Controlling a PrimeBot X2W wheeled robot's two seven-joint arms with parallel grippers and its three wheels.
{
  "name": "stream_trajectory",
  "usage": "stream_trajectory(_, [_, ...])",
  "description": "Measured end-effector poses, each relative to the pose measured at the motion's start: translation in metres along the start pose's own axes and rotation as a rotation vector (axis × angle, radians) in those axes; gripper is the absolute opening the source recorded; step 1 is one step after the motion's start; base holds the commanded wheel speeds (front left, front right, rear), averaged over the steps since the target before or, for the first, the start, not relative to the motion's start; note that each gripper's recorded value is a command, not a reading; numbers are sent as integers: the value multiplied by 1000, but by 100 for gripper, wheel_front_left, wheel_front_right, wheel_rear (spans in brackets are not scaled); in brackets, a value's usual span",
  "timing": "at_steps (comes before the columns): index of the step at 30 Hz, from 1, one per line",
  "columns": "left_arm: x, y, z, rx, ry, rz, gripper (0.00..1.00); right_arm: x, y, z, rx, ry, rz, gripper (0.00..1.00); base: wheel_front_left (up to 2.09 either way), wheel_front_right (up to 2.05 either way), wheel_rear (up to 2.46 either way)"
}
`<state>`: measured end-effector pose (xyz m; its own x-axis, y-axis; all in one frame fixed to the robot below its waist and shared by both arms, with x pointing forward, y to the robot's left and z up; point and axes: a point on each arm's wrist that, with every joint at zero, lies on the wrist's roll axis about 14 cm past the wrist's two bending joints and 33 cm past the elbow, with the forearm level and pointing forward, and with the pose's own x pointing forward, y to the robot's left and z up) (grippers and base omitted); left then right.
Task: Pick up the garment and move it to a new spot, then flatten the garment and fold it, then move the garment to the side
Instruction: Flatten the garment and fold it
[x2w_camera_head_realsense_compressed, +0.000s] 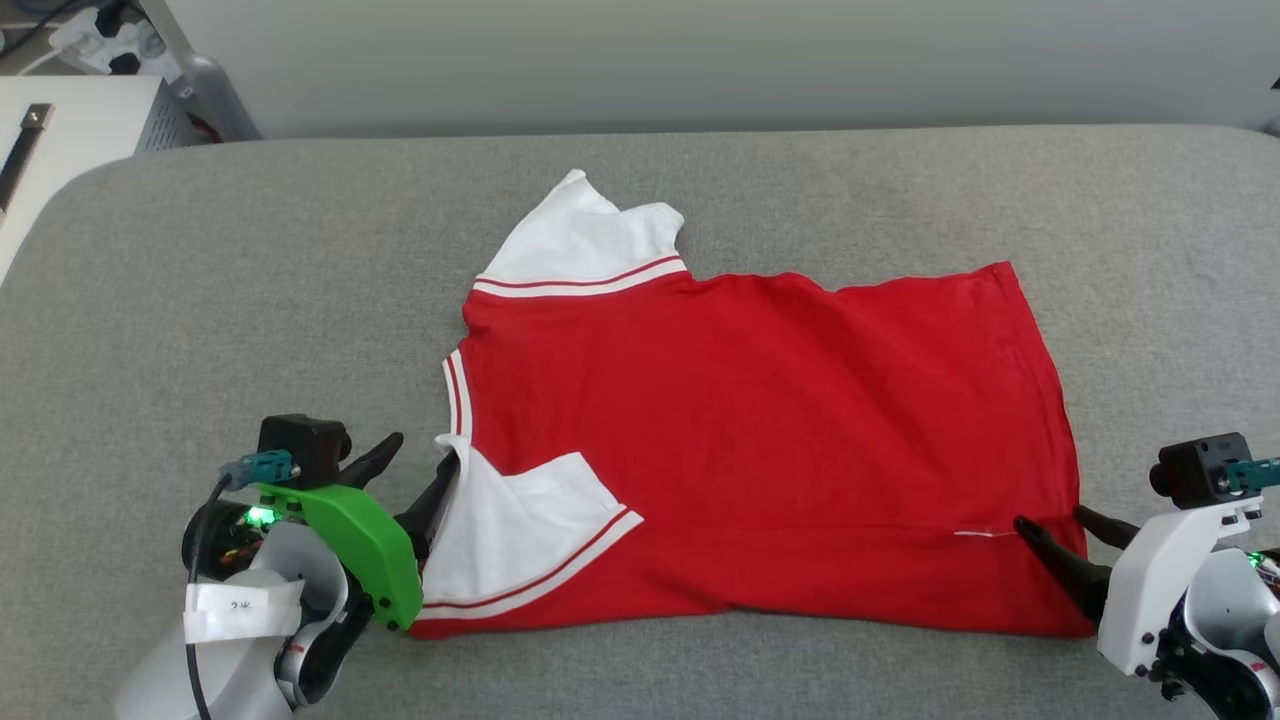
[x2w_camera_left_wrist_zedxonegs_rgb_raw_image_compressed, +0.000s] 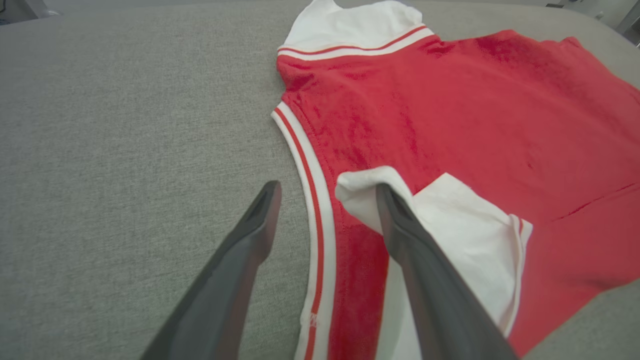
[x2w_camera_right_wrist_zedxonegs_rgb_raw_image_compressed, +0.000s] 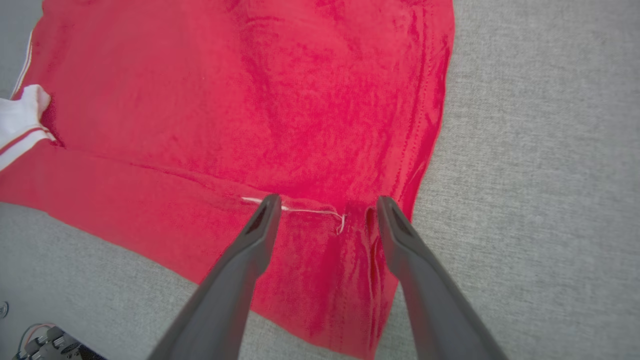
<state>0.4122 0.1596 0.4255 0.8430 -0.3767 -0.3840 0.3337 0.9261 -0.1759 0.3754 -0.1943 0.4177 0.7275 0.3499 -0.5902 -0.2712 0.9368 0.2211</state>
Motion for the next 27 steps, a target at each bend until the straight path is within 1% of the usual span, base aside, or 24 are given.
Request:
stream_trajectory(3, [-8,-6,18,-84,-97,11,100,-11,1,2,1,-15,-9,100,0,0,0])
stream_trajectory(7, [-21,-15,27,-123,-148,31,100,-25,5,5,4,-46,-19,100,0,0,0])
stream_trajectory(12, [-38,-21,20,-164,-117,75,100,-39,10,4,-3,-55,-44,100,0,0,0])
stream_trajectory(15, [-46,-24,6,-206,-54,104,100,-43,16,5,9,-61,-50,100,0,0,0])
stream_trajectory(21, [-58,-31,-34,-222,156,139,100,-46,15,-8,41,2,-94,100,0,0,0])
stream_trajectory(24, [-64,-31,-53,-200,262,162,100,-46,16,-11,51,25,-107,100,0,0,0])
stream_trajectory(27, [-65,-24,-59,-184,304,196,100,-43,17,-11,61,35,-111,100,0,0,0])
